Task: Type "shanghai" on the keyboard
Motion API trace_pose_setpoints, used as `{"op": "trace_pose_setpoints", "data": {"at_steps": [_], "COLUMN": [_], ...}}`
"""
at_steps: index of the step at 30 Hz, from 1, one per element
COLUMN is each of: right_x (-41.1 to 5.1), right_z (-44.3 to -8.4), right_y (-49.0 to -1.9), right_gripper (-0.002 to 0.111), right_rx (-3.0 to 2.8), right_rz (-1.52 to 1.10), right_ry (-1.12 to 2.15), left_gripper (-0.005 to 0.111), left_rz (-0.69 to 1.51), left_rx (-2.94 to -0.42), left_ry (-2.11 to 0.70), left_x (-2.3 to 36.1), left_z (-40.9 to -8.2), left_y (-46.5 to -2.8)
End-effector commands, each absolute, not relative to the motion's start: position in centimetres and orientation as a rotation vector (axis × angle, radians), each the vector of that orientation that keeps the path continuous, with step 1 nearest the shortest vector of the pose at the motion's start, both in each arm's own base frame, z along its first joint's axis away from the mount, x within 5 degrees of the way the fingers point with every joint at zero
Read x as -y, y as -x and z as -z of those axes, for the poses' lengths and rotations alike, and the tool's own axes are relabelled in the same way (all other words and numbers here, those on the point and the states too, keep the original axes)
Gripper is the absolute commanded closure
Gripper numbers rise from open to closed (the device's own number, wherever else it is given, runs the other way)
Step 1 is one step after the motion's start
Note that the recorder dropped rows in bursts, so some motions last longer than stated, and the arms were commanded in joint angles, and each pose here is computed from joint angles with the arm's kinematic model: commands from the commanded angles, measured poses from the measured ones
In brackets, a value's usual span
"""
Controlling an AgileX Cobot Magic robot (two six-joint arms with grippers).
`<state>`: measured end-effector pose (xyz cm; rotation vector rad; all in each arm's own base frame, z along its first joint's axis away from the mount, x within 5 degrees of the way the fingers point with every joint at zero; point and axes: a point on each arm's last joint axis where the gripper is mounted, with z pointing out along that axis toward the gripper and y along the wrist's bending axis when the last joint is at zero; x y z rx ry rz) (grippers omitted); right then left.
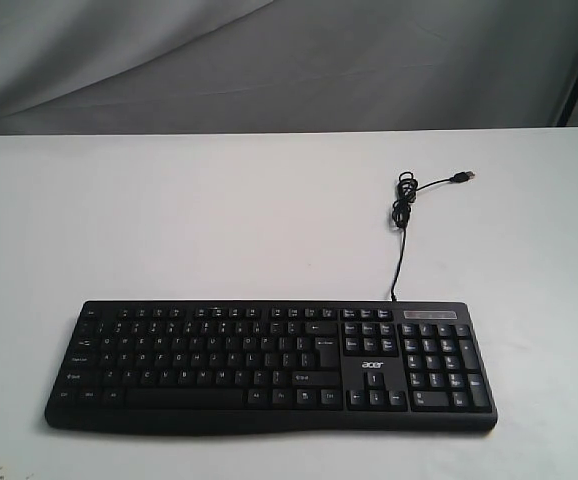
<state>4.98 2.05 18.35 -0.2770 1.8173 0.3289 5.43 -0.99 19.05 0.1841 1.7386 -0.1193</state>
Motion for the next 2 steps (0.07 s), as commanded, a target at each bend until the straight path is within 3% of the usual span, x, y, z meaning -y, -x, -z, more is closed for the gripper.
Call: {"op": "trace_pose_setpoints", "data": {"at_steps": [1, 2], "right_x": [-1.98, -1.98], "right_z": [-18.27, -18.27], "right_y": [-4.98, -4.98], "right_gripper": [0.108, 0.108], "right_rx": [-1.812, -1.812], "right_rz": [-0.316, -0.316], "right_ry": [0.275, 0.275], "left_gripper": [0.107, 0.107], "left_rz": [0.124, 0.124], "left_rx": [-1.735, -1.735], "left_ry": [-0.185, -0.185], "left_x": [1.01, 1.01], "left_z": [-18.97, -18.97], "left_y": [-5.42, -5.42]}}
